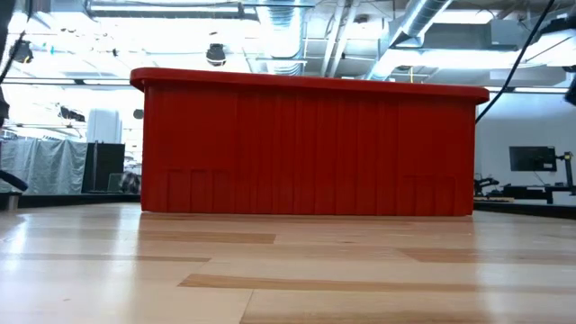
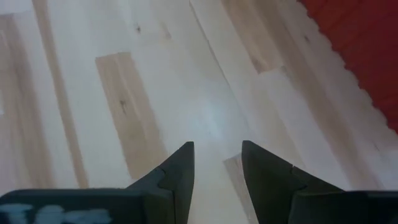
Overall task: Pick and place slides into bin
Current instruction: Return to Home Position
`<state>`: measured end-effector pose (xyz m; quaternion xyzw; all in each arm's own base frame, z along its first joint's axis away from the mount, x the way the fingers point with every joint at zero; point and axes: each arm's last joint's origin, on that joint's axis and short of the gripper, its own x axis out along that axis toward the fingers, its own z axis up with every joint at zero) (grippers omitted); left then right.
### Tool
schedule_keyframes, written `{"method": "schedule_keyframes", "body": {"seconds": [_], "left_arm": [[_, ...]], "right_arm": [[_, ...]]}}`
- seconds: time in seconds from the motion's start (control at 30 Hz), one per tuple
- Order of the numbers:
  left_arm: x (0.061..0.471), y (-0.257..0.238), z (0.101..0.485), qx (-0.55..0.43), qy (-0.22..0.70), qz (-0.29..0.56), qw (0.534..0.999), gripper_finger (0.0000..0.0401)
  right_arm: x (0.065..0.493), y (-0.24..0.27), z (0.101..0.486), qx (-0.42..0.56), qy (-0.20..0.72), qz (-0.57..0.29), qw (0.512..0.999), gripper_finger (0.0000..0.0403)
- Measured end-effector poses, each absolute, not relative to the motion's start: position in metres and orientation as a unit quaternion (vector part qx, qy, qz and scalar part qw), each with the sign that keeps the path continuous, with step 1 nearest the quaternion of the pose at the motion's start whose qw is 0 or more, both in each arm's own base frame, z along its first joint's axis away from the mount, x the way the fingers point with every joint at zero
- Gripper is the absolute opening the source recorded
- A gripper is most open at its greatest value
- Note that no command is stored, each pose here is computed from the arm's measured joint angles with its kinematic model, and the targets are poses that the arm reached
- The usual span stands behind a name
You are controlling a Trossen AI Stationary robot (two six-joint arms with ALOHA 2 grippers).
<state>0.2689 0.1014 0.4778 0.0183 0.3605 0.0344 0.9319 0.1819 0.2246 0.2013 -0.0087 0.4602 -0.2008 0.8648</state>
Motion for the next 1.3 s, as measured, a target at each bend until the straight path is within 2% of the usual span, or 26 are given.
{"method": "schedule_keyframes", "body": {"seconds": [0.17, 0.27, 0.4, 0.5, 0.67, 0.9, 1.03, 1.3], "left_arm": [[0.228, 0.066, 0.526, 0.036, 0.224, 0.03, 0.974, 0.0139], [0.202, 0.044, 0.54, 0.04, 0.178, 0.023, 0.983, 0.0139], [0.177, 0.021, 0.542, 0.042, 0.148, 0.044, 0.987, 0.0139], [0.167, 0.008, 0.529, 0.044, 0.135, 0.059, 0.988, 0.0139], [0.161, -0.005, 0.486, 0.035, 0.11, 0.05, 0.992, 0.0139], [0.152, -0.017, 0.396, -0.003, 0.082, 0.002, 0.997, 0.0139], [0.14, -0.022, 0.346, -0.031, 0.044, -0.018, 0.998, 0.0139], [0.112, -0.029, 0.269, -0.071, -0.051, -0.065, 0.994, 0.0139]], "right_arm": [[0.187, 0.222, 0.2, 0.002, 0.498, -0.187, 0.847, 0.0124], [0.191, 0.225, 0.2, 0.022, 0.486, -0.176, 0.856, 0.0124], [0.201, 0.234, 0.202, 0.028, 0.467, -0.122, 0.876, 0.0124], [0.208, 0.242, 0.204, 0.028, 0.452, -0.073, 0.889, 0.0124], [0.223, 0.248, 0.219, -0.024, 0.363, -0.023, 0.931, 0.0124], [0.229, 0.245, 0.276, -0.063, 0.249, 0.136, 0.957, 0.0124], [0.21, 0.231, 0.31, -0.083, 0.214, 0.19, 0.955, 0.0124], [0.135, 0.205, 0.364, -0.108, 0.151, 0.259, 0.948, 0.0124]]}}
